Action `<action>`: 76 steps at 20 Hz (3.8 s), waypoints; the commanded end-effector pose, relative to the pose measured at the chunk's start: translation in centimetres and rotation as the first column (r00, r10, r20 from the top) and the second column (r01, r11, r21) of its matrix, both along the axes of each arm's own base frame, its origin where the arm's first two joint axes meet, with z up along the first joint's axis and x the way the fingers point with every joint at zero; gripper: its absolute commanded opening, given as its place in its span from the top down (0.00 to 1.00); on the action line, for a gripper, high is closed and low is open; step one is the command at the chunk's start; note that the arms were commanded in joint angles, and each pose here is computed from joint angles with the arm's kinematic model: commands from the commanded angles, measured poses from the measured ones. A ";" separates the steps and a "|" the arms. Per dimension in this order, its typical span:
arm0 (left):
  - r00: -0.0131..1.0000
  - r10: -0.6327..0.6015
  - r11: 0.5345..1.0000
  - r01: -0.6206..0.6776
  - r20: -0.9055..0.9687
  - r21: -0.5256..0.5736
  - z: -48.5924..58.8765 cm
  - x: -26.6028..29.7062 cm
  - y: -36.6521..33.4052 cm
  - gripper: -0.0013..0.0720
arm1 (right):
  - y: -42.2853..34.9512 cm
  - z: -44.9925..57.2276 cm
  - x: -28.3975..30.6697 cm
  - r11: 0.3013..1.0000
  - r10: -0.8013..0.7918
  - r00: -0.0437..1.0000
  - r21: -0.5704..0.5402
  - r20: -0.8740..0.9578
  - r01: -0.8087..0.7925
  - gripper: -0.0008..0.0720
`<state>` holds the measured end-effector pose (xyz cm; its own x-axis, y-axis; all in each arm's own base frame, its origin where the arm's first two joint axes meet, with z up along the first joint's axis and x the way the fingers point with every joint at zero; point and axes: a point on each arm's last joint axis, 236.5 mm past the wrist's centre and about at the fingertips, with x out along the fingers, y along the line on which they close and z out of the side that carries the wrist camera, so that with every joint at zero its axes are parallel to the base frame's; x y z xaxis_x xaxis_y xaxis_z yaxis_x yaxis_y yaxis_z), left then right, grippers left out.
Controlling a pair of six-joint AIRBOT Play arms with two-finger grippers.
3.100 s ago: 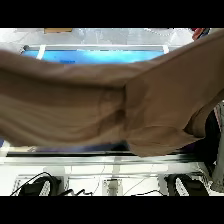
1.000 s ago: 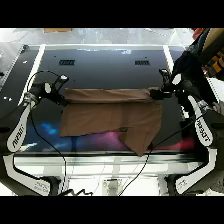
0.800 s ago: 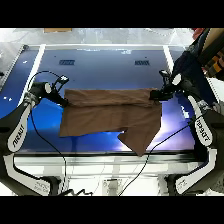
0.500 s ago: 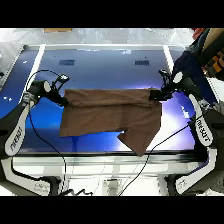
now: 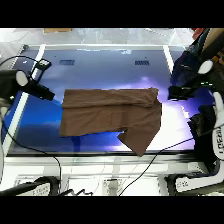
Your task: Fold the clothes and pants, and hang the long-sleeved shirts on hangers.
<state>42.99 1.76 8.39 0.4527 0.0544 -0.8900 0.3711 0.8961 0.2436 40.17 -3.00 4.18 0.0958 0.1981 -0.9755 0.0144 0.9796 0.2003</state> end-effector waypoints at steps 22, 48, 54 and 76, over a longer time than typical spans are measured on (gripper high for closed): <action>0.860 0.387 0.729 -0.506 -0.333 -0.460 -12.5 -15.1 4.7 0.28 | 9.5 -14.8 -17.5 0.858 -0.188 0.976 0.465 -0.110 0.218 0.40; 0.807 0.236 0.591 -0.561 -0.541 -0.579 -16.6 -16.8 -0.6 0.39 | 11.4 -11.4 -13.9 0.875 -0.164 0.980 0.475 0.108 0.094 0.97; 0.810 0.227 0.605 -0.553 -0.541 -0.574 -19.4 -15.3 -1.5 0.39 | 11.3 -11.4 -13.8 0.874 -0.168 0.980 0.476 0.110 0.096 0.97; 0.984 0.173 0.794 -0.161 -0.036 -0.586 -4.6 -11.2 -1.8 0.96 | 12.0 2.4 -12.4 0.905 -0.127 0.853 0.412 0.507 -0.110 0.97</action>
